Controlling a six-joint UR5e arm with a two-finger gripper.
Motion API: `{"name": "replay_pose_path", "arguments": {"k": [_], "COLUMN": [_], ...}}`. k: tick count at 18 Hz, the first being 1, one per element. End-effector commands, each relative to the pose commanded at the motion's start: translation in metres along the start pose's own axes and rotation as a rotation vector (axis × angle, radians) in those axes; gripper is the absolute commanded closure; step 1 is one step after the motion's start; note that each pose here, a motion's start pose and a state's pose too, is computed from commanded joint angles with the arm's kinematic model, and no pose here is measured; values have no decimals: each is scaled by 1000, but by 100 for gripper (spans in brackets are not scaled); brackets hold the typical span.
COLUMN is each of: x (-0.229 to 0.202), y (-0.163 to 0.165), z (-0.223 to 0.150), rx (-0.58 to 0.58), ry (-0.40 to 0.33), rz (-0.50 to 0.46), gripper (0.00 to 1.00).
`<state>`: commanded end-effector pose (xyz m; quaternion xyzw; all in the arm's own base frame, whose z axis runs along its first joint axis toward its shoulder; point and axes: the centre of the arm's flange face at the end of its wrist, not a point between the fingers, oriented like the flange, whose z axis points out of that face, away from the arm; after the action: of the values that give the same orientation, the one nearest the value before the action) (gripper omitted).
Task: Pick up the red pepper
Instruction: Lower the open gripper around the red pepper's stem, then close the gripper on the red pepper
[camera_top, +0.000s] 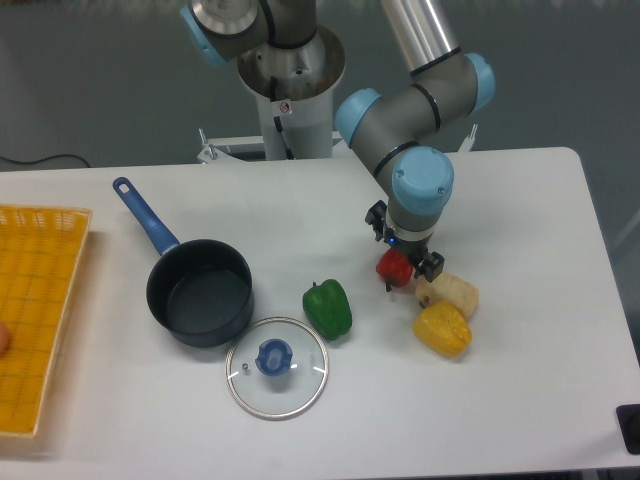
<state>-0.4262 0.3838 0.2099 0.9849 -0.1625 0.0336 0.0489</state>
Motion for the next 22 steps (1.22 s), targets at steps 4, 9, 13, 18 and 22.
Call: {"name": "replay_pose_path", "arguments": {"k": [4, 9, 13, 18, 22], "x": [1, 0, 0, -4, -6], "y": [-1, -1, -3, -3, -6], "z": [0, 2, 3, -4, -13], "rx": [-2, -6, -9, -8, -7], "ry": [-1, 3, 4, -8, -19], "rz": [1, 5, 8, 9, 12], "gripper": [0, 21, 32, 38, 49]}}
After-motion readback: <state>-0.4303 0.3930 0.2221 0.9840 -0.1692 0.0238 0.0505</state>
